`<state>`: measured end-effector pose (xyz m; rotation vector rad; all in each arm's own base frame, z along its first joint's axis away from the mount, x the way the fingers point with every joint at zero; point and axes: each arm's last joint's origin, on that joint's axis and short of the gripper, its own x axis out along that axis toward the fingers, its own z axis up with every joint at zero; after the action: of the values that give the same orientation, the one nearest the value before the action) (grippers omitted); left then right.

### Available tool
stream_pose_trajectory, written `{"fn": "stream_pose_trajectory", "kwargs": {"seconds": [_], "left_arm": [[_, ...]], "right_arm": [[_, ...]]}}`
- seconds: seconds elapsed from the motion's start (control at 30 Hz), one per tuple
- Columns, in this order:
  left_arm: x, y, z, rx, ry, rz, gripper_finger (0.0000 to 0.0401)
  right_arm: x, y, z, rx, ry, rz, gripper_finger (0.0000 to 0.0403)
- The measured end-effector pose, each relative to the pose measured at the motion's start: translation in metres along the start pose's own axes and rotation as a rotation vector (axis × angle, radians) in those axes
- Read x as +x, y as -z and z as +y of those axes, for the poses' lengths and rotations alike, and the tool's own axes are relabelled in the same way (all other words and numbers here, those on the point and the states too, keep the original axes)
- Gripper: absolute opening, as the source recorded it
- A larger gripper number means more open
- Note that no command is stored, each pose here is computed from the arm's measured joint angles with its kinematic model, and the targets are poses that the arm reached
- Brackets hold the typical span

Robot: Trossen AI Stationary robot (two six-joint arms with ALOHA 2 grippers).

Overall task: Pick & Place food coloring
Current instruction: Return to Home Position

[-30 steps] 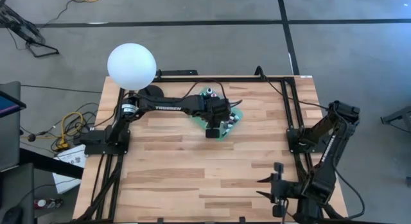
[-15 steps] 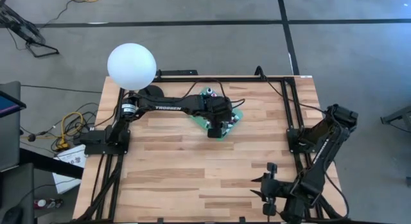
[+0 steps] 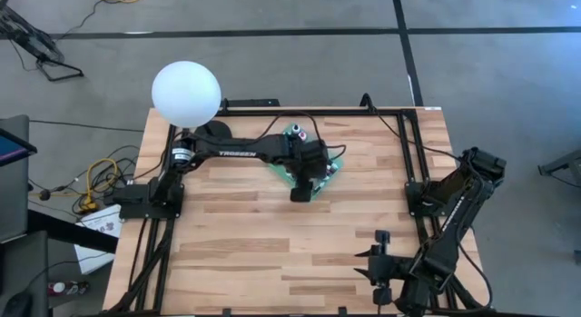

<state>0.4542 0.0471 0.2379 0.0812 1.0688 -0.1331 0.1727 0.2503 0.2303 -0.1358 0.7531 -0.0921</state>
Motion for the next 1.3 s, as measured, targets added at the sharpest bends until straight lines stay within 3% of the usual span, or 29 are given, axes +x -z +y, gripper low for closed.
{"fn": "stream_pose_trajectory", "kwargs": {"seconds": [0.2,0.47,0.77,0.9,1.0,1.1,1.3], "left_arm": [[-0.022,-0.016,-0.017,0.026,0.125,-0.092,0.0165],[-0.071,-0.028,-0.047,0.084,0.133,-0.222,0.0165],[-0.151,-0.029,-0.101,0.161,0.128,-0.384,0.0165],[-0.177,-0.032,-0.125,0.155,0.184,-0.503,0.0165],[-0.186,-0.032,-0.139,0.22,0.184,-0.547,0.0165],[-0.19,-0.03,-0.149,0.299,0.091,-0.558,0.0165],[-0.192,-0.028,-0.161,0.236,-0.318,-0.526,0.0165]], "right_arm": [[0.001,0.0,-0.001,-0.096,0.002,0.001,0.0152],[-0.001,0.001,-0.001,-0.162,0.006,0.005,0.015],[-0.002,-0.001,-0.003,-0.211,0.026,-0.013,0.0144],[-0.001,-0.009,-0.005,-0.183,0.062,-0.062,0.0141],[-0.002,-0.021,-0.006,-0.157,0.062,-0.078,0.0141],[-0.005,-0.033,-0.006,-0.171,0.056,-0.093,0.0142],[-0.015,-0.047,-0.005,-0.248,0.097,-0.16,0.0142]]}}
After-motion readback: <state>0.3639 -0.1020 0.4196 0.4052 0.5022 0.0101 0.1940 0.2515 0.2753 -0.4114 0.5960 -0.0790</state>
